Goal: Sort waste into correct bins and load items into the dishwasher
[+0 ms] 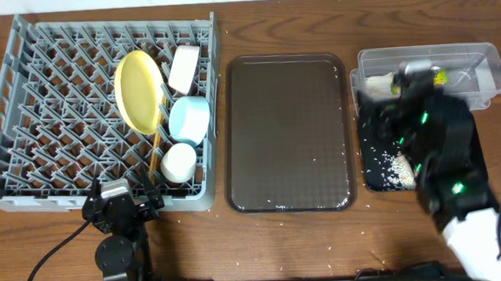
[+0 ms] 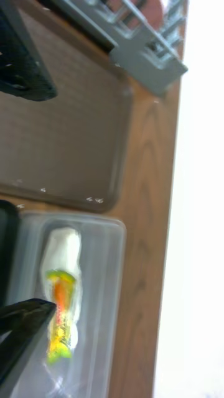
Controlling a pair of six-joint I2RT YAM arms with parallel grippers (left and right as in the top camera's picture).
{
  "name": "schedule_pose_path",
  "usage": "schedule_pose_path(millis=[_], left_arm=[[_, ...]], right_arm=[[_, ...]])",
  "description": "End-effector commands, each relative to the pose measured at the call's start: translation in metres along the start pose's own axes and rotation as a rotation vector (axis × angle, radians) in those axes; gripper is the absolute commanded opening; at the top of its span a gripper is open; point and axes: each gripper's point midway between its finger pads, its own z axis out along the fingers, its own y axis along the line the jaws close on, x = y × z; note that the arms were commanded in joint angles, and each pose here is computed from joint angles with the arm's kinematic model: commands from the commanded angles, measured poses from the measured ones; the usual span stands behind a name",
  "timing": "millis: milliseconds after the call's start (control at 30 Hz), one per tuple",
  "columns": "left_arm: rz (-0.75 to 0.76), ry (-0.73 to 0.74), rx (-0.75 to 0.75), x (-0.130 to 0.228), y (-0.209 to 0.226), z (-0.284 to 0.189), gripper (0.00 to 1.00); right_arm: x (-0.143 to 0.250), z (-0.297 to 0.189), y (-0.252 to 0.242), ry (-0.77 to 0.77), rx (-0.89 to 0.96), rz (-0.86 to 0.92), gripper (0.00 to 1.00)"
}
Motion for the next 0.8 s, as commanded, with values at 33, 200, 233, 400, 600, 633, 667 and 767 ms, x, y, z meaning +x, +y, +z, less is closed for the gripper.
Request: schedule_pose_path(millis=[33, 200, 233, 400, 600, 633, 667, 767], left_arm=[[0.014, 0.042, -0.005, 0.018, 0.001, 0.002, 0.89], [0.014, 0.042, -0.005, 0.018, 0.001, 0.002, 0.89], [0.014, 0.042, -0.005, 0.018, 0.001, 0.002, 0.89], [0.014, 0.042, -0.005, 0.018, 0.001, 0.002, 0.89], [0.014, 0.042, -0.005, 0.018, 0.001, 0.002, 0.89], [0.014, 0.042, -0.005, 0.018, 0.001, 0.002, 0.89], [0.014, 0.042, -0.005, 0.018, 0.001, 0.002, 0.89], [0.014, 0.043, -0.005, 0.018, 0.001, 0.002, 0.89]], right_arm=[[0.038, -0.007, 0.007, -0.085, -0.009, 0.035, 0.99], [0.076, -0.017, 0.011, -0.170, -0.041, 0.053, 0.99], [0.083, -0.019, 0.011, -0.177, -0.045, 0.053, 0.99], [0.112, -0.026, 0.013, -0.185, -0.065, 0.047, 0.99], [0.126, -0.032, 0.019, -0.215, -0.094, 0.039, 0.99], [0.128, -0.032, 0.020, -0.221, -0.098, 0.039, 0.99], [0.130, -0.033, 0.020, -0.224, -0.099, 0.038, 0.99], [0.132, -0.036, 0.023, -0.217, -0.110, 0.025, 0.99]])
